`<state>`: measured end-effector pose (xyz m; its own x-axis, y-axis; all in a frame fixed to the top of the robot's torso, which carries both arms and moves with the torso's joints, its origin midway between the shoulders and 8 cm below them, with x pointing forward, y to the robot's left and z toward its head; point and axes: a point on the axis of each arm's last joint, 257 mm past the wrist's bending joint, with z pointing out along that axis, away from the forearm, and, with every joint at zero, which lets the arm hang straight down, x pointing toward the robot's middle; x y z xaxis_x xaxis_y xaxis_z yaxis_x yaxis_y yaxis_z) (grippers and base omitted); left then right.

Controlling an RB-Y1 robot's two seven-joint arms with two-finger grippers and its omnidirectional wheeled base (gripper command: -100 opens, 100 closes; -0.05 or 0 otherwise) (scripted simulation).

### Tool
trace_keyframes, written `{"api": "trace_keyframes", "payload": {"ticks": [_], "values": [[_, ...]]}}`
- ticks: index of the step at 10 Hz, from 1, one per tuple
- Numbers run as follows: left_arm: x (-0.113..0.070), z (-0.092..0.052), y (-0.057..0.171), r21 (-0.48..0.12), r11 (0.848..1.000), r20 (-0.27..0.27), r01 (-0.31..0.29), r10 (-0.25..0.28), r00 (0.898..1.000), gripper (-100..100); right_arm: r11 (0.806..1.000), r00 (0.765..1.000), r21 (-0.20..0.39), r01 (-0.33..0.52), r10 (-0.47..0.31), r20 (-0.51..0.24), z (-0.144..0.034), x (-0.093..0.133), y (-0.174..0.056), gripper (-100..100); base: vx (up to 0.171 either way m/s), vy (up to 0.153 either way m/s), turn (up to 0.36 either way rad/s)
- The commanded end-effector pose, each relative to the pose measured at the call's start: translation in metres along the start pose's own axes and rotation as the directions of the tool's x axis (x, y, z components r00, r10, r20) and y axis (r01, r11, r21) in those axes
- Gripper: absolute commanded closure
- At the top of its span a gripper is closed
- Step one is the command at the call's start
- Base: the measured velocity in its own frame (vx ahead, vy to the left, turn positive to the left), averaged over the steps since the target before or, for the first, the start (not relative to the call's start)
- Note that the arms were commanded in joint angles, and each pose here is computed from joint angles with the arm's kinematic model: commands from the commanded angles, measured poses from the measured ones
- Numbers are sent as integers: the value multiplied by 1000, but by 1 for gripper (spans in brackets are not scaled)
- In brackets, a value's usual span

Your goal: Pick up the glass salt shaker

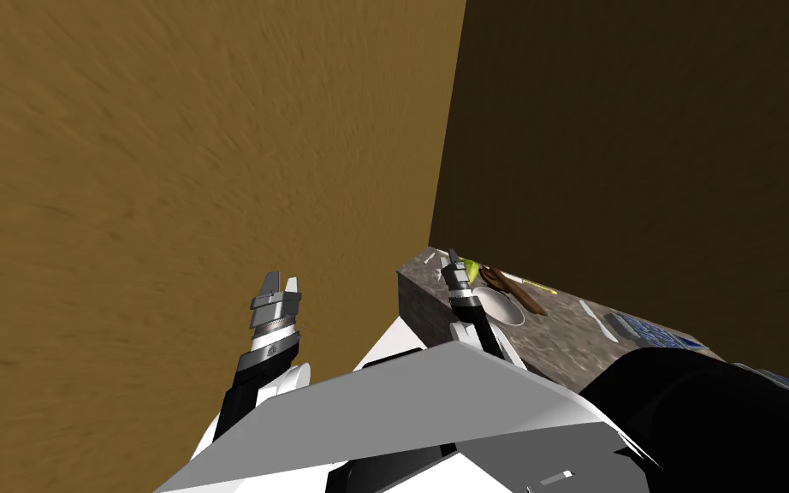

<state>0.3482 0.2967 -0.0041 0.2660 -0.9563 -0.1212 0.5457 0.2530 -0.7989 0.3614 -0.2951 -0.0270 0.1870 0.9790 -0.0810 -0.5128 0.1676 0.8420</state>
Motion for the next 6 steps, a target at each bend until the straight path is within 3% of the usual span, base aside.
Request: {"api": "trace_keyframes", "payload": {"ticks": [1,6], "values": [[0,0,0,0,1000,0,0,0,1000,0,1000,999,7,29,-29,-34,1,5,-5,-100,-10,6,-14],[0,0,0,0,1000,0,0,0,1000,0,979,968,44,201,-192,-162,2,26,-45,-100,-45,21,-36]]}}
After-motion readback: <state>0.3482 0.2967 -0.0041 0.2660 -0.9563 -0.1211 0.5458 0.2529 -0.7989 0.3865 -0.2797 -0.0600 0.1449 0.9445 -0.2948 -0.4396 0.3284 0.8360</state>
